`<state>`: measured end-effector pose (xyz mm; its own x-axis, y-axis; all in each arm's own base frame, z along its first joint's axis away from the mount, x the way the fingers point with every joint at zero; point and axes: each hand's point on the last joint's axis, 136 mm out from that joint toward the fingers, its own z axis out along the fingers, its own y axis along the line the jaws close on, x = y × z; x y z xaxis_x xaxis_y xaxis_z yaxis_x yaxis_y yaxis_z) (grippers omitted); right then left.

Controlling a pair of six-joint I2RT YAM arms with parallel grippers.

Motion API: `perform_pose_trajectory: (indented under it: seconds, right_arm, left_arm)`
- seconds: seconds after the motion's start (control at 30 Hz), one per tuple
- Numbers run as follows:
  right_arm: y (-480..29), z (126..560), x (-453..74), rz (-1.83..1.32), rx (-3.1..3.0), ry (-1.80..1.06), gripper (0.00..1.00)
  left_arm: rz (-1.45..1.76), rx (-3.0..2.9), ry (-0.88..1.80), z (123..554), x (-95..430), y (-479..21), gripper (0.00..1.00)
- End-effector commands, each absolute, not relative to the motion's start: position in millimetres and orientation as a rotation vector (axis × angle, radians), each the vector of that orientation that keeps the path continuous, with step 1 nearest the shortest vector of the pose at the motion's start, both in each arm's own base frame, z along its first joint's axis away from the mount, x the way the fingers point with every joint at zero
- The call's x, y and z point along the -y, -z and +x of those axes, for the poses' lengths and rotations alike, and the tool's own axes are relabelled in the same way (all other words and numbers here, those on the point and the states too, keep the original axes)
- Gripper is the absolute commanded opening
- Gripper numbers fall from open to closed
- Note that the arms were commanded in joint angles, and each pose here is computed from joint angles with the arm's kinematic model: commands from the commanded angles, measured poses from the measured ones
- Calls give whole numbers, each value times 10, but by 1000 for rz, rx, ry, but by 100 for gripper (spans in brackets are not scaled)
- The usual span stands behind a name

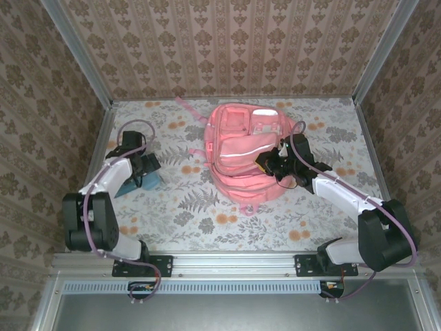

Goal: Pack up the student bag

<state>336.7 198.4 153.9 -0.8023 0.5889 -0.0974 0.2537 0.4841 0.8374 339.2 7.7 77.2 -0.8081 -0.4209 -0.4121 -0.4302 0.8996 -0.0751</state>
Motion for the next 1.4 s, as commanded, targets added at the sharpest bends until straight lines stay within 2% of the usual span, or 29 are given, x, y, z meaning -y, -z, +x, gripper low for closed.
perform_pose_trajectory:
  seconds: [0.0, 0.2, 0.37, 0.53, 0.7, 0.8, 1.03, 1.2, 1.37]
  right_arm:
    - [-1645, 3398, -2068, 653, -2336, -1285, 2]
    - [-1622, 3364, -2063, 654, -2345, -1279, 3]
    - [-1612, 3360, -2049, 652, -2351, -1263, 4]
    - [-1607, 3368, -2015, 652, -2353, -1235, 4]
    - [-1587, 3361, -1990, 662, -2356, -1220, 4]
    - [-1575, 3345, -1980, 666, -2362, -1213, 4]
    - [-1556, 3300, -1943, 673, -2363, -1196, 4]
    - [-1550, 3285, -1920, 681, -2358, -1188, 4]
    - [-1547, 3288, -1925, 681, -2364, -1187, 4]
  left_arm:
    - [-617, -2669, -78, 3518, -137, -748, 87]
    - [-583, -2758, 1, 3586, 40, -502, 65]
    - [-456, -2843, 32, 3411, 336, -406, 63]
    - [-276, -2940, 67, 3045, 780, -353, 63]
    - [-173, -2981, 115, 2684, 1181, -364, 67]
    - [-110, -2956, 152, 2610, 1368, -524, 72]
    - [-1, -2836, 95, 2826, 1323, -950, 93]
    - [80, -2882, 204, 2953, 1389, -816, 100]
    - [196, -2935, 192, 3072, 1456, -657, 100]
